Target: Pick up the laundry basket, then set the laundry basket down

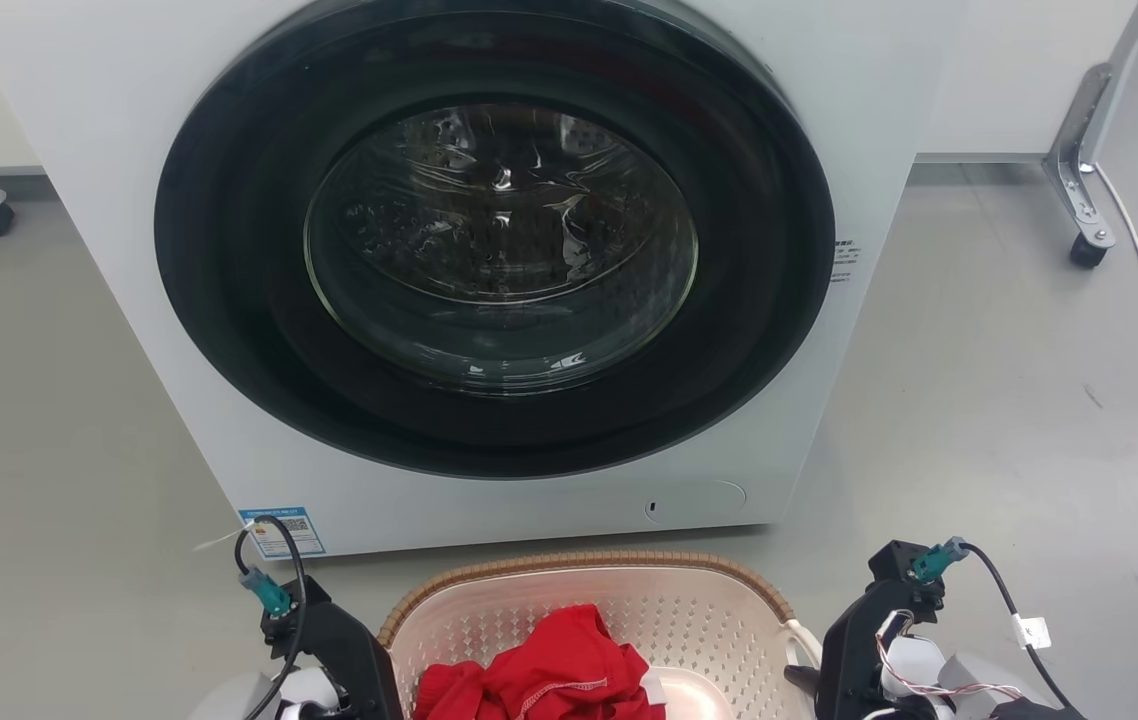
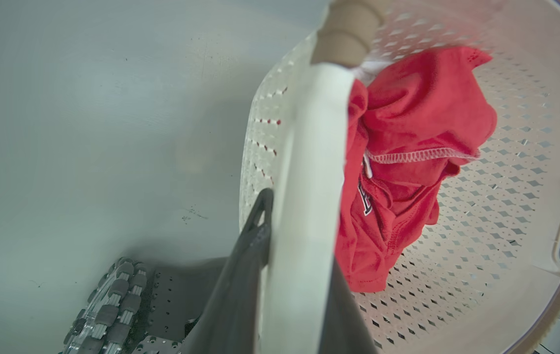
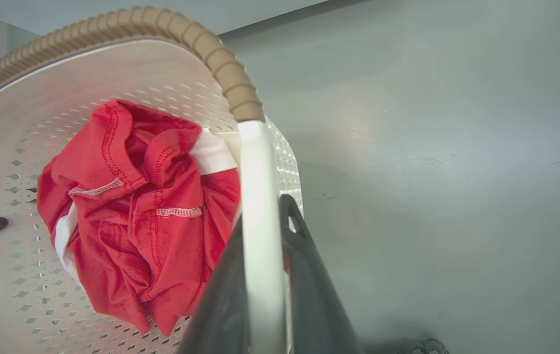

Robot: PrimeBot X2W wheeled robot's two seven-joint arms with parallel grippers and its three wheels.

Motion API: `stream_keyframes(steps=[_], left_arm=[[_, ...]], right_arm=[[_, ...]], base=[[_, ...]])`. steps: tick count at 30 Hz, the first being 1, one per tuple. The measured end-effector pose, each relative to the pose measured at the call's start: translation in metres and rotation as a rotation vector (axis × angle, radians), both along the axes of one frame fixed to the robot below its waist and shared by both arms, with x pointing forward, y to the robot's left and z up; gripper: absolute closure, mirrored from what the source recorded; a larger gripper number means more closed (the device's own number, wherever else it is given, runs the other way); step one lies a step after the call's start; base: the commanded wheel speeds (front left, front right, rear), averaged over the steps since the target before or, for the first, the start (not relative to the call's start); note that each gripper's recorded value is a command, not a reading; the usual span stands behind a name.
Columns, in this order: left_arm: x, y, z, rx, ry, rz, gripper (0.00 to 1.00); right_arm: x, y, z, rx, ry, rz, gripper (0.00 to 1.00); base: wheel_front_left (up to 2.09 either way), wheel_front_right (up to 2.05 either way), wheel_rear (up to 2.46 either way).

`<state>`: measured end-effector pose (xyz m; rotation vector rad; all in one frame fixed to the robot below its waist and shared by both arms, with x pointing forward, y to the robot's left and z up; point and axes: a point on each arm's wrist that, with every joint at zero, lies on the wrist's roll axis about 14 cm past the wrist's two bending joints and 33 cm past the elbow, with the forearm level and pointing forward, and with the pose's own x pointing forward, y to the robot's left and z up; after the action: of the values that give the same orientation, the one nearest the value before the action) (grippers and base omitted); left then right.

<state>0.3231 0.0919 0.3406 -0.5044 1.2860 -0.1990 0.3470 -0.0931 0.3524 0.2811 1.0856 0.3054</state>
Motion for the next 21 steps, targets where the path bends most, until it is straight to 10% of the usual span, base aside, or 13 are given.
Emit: stream_keyframes(steps=[21], left_arm=[[-0.0006, 0.0021, -0.0007, 0.002, 0.002, 0.005, 1.0]], right_arm=[[0.0002, 0.0041, 0.0013, 0.008, 0.003, 0.013, 1.0]], base=[[0.0, 0.0, 0.0]])
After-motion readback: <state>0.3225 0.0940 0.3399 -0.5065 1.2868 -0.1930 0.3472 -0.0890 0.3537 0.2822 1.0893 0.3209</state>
